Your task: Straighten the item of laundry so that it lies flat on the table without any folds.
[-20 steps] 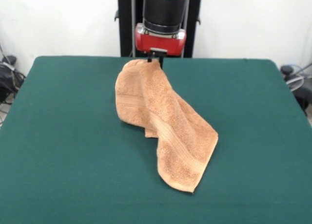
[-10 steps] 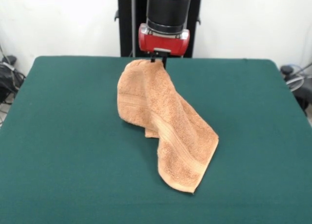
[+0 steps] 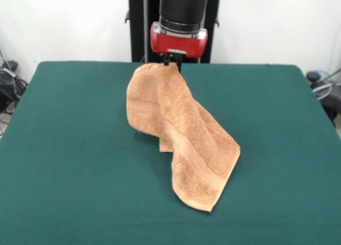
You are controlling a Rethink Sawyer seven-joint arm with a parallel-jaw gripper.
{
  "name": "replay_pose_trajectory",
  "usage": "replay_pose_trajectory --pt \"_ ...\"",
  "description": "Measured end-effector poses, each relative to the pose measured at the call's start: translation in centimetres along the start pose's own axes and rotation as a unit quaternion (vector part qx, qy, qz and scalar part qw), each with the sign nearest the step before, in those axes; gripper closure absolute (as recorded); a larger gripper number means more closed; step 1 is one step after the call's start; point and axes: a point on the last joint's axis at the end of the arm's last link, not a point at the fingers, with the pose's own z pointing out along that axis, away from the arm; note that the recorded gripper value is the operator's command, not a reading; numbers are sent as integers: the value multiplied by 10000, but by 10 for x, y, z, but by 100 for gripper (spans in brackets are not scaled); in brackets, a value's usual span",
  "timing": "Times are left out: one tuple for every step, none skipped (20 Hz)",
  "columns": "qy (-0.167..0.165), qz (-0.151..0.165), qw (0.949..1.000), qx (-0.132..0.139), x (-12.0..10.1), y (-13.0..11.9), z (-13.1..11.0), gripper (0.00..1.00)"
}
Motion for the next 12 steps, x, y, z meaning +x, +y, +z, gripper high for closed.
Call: replay_pose_trajectory --pt "-28 16 10000 4 -2 -1 -3 100" --pt "-40 22 10000 6 -3 -1 -4 100" --pt "-52 28 10000 7 -4 -1 -5 100" --pt "-75 44 10000 9 -5 -1 -7 100" --pt "-85 51 10000 10 -6 -1 -8 100" --pt "-98 63 9999 10 -7 -2 -9 100" --pt "-113 75 9999 12 -8 -2 -11 100" --pt "-132 88 9999 16 -10 -3 -14 100" --pt "-134 95 9999 16 -11 -3 -15 100" --pt "-132 101 9999 16 -11 -3 -16 100" --pt "-129 108 9999 16 -11 -3 -18 100" --pt "-127 114 9999 16 -12 -3 -19 100"
